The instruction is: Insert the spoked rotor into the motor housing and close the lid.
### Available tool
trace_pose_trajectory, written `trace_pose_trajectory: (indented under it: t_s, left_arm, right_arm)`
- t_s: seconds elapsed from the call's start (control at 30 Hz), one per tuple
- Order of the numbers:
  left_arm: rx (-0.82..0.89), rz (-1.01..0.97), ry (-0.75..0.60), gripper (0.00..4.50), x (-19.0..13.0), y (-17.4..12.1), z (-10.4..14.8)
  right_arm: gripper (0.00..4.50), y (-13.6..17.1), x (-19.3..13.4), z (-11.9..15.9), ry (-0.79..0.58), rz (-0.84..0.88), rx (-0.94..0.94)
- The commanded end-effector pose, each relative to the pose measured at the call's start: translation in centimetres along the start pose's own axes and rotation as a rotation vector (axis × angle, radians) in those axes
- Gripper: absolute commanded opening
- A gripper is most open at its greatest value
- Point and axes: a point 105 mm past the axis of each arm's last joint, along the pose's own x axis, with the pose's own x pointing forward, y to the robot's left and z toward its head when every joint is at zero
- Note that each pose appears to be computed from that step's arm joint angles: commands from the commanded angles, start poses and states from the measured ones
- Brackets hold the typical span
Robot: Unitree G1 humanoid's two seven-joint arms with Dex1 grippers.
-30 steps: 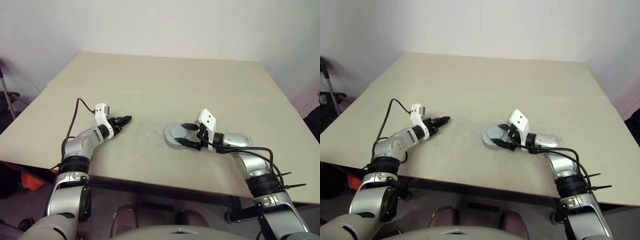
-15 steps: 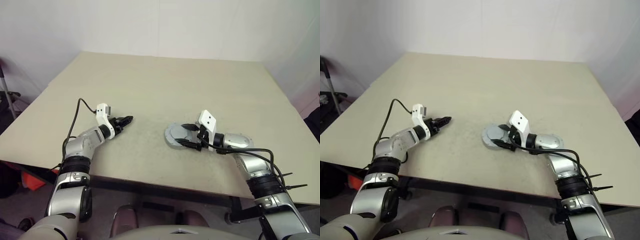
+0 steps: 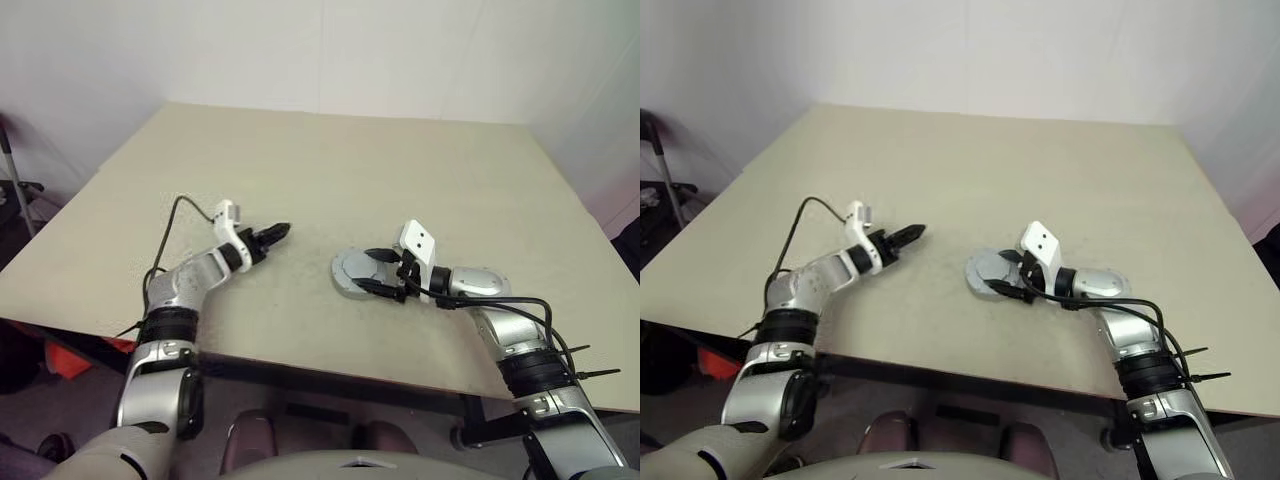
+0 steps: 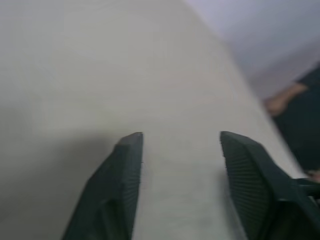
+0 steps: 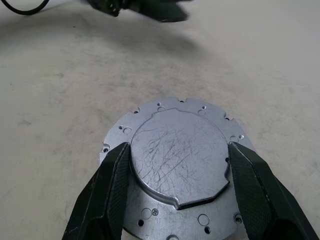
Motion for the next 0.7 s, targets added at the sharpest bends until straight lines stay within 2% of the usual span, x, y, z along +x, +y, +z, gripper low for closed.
trace_pose_trajectory:
  t_s: [0.03,0.13,0.47,0.7]
  left_arm:
    - [0.004,-0.092,0.052,1.02,1.1,-2.5,-0.1]
    - [-0.019,-0.132,0.119,0.04,1.9,-3.4,-1.2]
    - [-0.059,-0.219,0.278,0.04,3.3,-5.6,-3.6]
    - [0.000,-0.103,0.452,0.04,2.9,-3.7,-7.1]
  right_arm:
    - [2.96,0.6,0.0,-2.0,0.080,0.025,0.027]
    - [2.96,0.6,0.1,-2.0,0.079,0.023,0.024]
    - [2.96,0.5,-0.1,-2.0,0.073,0.004,0.017]
    - [2.96,0.2,0.0,-1.7,0.064,-0.017,0.012]
